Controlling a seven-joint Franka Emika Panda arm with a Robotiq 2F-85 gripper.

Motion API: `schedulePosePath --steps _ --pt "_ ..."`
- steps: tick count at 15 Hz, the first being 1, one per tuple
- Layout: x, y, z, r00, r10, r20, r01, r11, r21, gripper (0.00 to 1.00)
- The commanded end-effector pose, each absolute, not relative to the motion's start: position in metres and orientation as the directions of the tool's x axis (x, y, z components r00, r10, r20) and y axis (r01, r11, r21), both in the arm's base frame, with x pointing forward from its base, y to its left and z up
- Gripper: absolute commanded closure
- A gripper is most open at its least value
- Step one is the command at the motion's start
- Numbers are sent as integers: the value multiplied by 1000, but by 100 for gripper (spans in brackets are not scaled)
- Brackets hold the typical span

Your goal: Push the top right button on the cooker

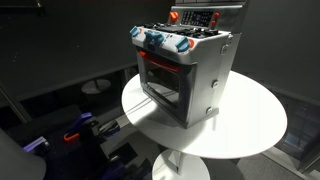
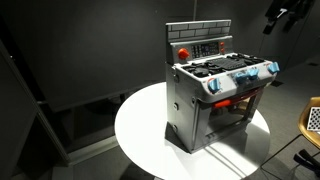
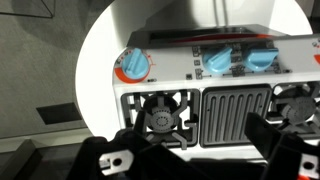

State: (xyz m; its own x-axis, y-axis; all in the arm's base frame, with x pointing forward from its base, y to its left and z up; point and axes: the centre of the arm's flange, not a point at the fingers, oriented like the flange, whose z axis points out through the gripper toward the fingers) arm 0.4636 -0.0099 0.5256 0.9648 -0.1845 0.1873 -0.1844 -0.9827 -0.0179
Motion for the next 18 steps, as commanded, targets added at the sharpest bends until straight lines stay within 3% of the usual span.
schedulePosePath --steps 1,18 --pt "503 -13 527 938 -257 234 -270 -963 24 0" --pt "601 -36 499 867 -379 325 -416 -908 51 0"
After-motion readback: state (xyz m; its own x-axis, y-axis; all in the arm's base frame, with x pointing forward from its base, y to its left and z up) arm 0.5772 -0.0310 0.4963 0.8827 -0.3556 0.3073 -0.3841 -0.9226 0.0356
